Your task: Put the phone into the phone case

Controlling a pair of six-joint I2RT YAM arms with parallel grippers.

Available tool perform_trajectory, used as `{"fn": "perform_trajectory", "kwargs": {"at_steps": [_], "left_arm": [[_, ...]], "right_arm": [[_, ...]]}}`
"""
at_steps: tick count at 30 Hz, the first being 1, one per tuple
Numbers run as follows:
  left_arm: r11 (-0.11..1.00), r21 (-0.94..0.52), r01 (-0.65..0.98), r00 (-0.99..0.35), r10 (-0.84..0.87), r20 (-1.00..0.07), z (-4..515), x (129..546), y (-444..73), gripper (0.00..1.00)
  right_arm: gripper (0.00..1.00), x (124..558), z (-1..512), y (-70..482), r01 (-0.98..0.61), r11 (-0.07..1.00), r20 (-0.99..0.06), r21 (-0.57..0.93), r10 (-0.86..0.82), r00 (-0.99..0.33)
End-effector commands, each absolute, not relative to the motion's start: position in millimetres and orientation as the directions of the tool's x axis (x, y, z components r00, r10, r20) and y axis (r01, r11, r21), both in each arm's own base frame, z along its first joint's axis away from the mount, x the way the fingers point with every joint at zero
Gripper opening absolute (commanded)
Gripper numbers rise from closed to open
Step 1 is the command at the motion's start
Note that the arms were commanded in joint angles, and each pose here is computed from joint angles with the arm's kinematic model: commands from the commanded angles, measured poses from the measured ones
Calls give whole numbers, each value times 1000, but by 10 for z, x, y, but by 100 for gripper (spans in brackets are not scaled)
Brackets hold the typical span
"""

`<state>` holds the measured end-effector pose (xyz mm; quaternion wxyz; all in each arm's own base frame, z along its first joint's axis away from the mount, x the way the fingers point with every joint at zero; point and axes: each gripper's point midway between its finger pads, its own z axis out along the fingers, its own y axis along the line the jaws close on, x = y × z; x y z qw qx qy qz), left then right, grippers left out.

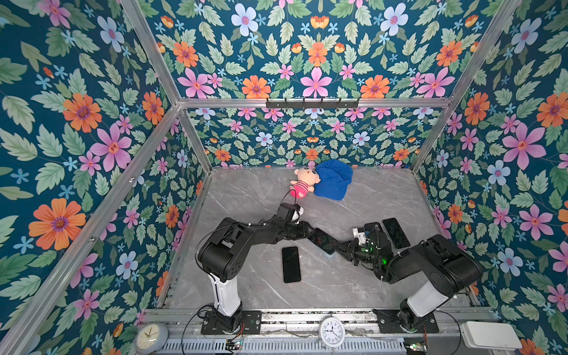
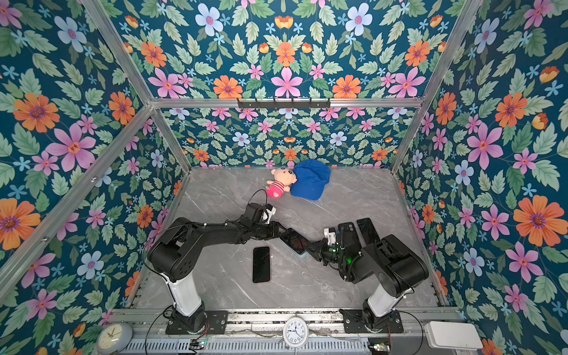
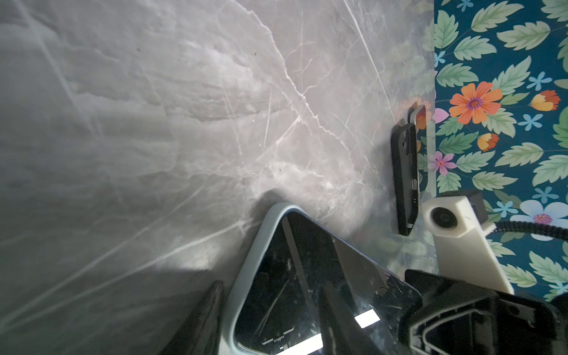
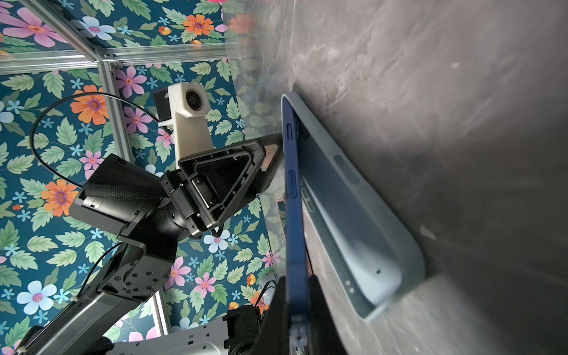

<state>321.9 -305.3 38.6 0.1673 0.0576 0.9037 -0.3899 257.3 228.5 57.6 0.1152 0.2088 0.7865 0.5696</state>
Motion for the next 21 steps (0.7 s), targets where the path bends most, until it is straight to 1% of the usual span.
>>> {"fn": "perform_trajectory", "kwargs": {"at_steps": [1,3,9,13,20,21], "left_arm": [[683,-689,242,-934,-28,-356,421,3223,-3064,52],[682,-690,241,-935,-28,-354,415,3216,-3062,52],[682,-690,241,-934,-29,-355,419,3208,-3056,52],[682,-691,241,-935,-29,-354,417,3205,-3055,52],[682,-690,240,-935,-29,-354,404,3201,-3051,52],[683,-691,237,-935,-32,-352,405,3204,-3049,52]], "right_arm": [[5,2583,601,2306,219,241,86,946,465,-881],[8,2574,502,2303,248,249,108,936,466,-878],[16,2558,447,2309,264,254,123,931,461,-879],[21,2556,431,2320,271,261,129,927,456,-881],[33,2540,442,2319,284,292,132,913,449,-884],[35,2549,498,2321,272,294,119,916,448,-886]]}}
